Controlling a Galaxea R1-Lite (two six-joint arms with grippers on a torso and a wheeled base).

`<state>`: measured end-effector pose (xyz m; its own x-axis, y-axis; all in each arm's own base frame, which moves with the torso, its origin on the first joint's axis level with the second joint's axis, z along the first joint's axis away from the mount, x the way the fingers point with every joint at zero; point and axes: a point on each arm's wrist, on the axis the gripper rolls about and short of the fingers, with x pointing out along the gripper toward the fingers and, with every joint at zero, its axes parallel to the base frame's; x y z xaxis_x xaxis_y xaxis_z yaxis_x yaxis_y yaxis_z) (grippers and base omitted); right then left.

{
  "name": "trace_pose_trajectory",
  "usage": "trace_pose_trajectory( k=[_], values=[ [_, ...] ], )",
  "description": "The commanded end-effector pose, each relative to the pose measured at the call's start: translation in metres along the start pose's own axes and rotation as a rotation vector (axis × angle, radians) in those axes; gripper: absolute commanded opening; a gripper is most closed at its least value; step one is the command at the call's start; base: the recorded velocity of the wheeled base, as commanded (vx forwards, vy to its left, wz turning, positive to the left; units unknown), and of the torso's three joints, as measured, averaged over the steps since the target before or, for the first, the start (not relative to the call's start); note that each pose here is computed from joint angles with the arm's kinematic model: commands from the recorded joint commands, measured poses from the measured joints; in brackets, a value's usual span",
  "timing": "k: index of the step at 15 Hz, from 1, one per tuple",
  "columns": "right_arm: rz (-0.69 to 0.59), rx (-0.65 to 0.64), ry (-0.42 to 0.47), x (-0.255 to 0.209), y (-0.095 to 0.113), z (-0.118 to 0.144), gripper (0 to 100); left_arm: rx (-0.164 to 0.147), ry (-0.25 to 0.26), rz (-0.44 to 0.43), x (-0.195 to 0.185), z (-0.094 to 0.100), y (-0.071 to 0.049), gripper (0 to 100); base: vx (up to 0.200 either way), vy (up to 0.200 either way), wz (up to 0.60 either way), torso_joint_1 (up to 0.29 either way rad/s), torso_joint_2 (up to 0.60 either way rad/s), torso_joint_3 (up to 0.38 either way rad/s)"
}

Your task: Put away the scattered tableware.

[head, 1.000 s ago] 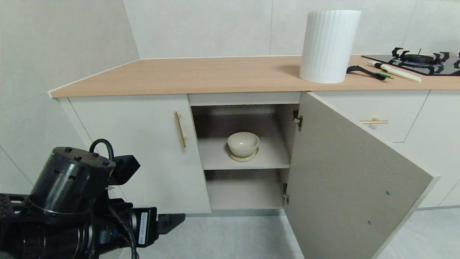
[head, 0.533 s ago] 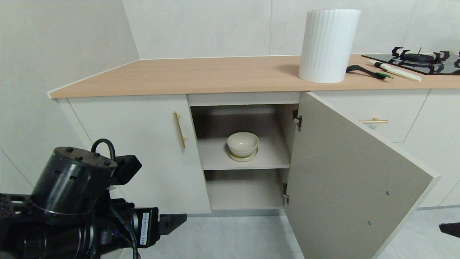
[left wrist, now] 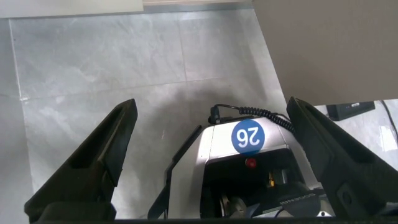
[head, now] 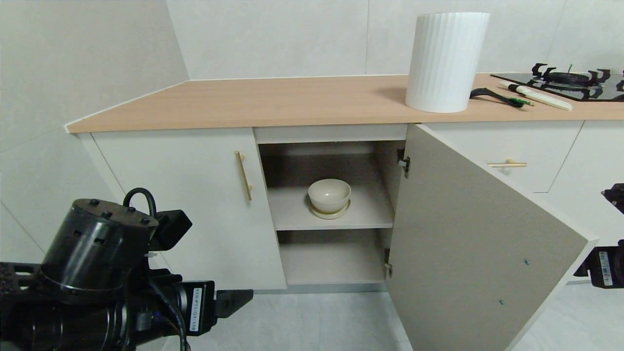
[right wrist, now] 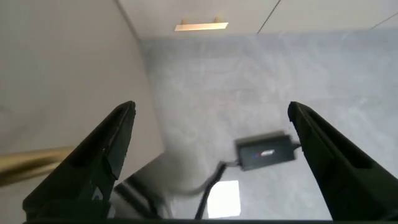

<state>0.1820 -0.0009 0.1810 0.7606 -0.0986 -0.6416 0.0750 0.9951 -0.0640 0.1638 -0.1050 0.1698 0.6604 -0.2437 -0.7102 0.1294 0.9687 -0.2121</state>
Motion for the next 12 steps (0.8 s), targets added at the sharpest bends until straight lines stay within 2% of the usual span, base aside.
trace_pose_trajectory(
  k=[1, 4, 12],
  values=[
    [0.009, 0.0, 0.061, 0.014, 0.002, -0.006, 100, 0.0, 0.001, 0.001, 0.0, 0.0, 0.0, 100, 0.0, 0.0, 0.0, 0.0, 0.0, 0.0],
    [0.023, 0.046, 0.054, 0.02, 0.003, -0.003, 100, 0.0, 0.004, 0.003, 0.001, 0.0, 0.0, 100, -0.2, 0.0, 0.0, 0.01, 0.01, 0.001],
    [0.026, 0.128, 0.017, 0.042, 0.006, 0.003, 100, -0.001, 0.0, 0.001, 0.0, 0.0, 0.0, 100, 0.0, 0.0, 0.0, 0.0, 0.0, 0.0]
  ],
)
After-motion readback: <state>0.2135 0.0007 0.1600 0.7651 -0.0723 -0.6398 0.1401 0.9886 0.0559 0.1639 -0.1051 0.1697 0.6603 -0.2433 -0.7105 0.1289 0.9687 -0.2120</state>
